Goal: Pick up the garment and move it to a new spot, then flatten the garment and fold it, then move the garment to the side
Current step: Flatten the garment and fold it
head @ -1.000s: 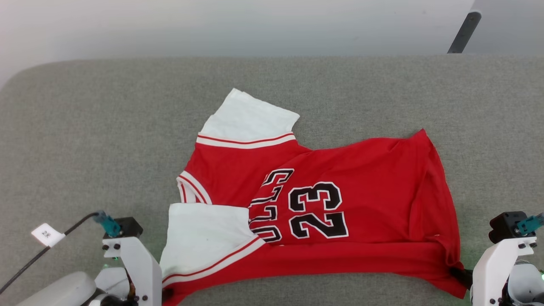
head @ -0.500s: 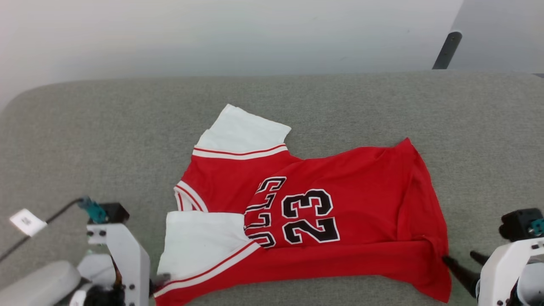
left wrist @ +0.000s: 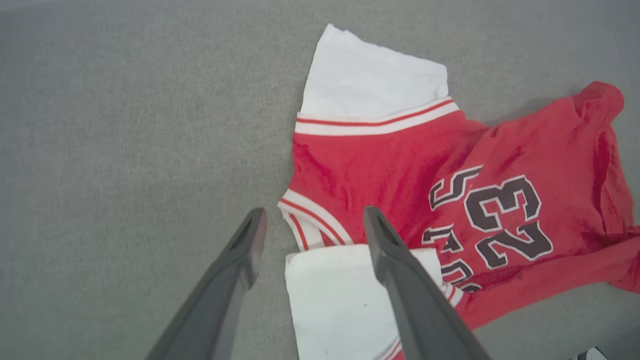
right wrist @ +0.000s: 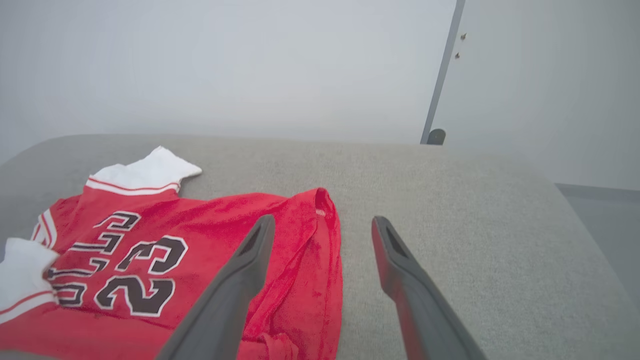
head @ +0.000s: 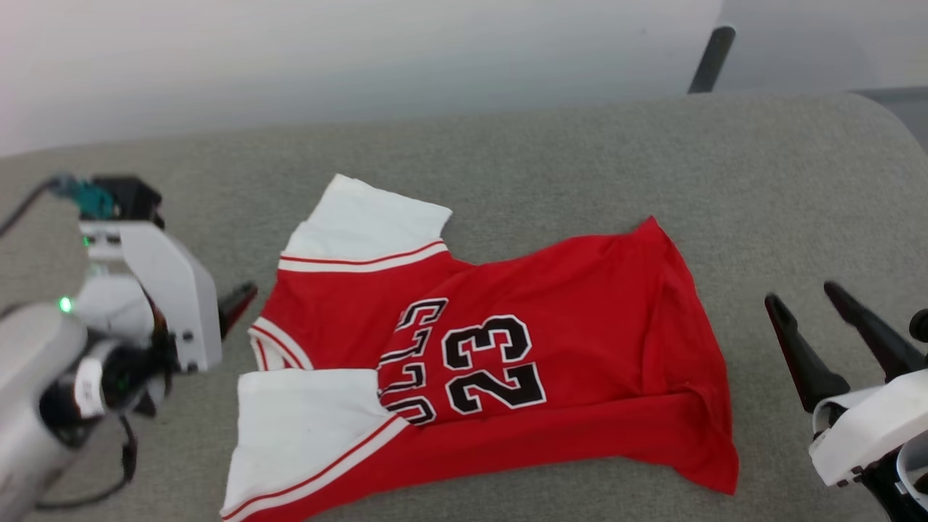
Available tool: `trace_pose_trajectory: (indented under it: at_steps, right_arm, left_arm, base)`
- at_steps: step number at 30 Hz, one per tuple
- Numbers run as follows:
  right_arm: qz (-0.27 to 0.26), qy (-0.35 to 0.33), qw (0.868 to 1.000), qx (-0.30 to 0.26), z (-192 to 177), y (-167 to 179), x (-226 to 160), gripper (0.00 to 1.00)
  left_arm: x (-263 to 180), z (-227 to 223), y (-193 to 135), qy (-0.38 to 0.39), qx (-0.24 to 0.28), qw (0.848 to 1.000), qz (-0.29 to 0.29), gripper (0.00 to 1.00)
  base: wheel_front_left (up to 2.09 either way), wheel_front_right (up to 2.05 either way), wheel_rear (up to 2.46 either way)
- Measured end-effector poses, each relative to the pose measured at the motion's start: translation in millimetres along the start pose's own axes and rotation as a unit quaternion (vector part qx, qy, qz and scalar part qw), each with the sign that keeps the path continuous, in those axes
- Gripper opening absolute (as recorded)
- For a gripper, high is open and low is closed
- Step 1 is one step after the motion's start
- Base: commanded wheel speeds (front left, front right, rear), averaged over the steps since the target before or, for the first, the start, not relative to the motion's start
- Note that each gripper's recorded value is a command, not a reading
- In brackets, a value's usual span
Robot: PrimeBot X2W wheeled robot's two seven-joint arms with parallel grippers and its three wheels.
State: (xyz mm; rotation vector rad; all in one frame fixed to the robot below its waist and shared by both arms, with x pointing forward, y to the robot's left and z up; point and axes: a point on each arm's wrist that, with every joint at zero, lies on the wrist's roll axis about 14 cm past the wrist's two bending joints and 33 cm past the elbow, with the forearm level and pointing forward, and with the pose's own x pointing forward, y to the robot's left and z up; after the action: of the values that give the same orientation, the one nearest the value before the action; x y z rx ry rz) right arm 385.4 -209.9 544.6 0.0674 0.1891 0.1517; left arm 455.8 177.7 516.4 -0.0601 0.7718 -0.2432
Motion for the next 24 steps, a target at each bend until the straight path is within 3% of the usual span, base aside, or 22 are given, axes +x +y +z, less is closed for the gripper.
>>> trace_pose_trajectory:
  at_steps: [12, 24]
  right_arm:
    - [-0.005, -0.101, 0.994, -0.035, 29.7, 2.6, 12.5, 1.00]
    - [-0.027, -0.064, 0.997, -0.026, -4.7, -13.8, 36.2, 1.00]
  left_arm:
    - [65.4, 76.3, -7.7, -0.054, 0.035, 0.998, -0.022, 1.00]
    - [152.8, 73.7, -11.4, 0.023, 0.066, 0.997, -0.039, 1.00]
  base:
    - [0.00, 0.00, 0.00]
    - [0.00, 0.00, 0.00]
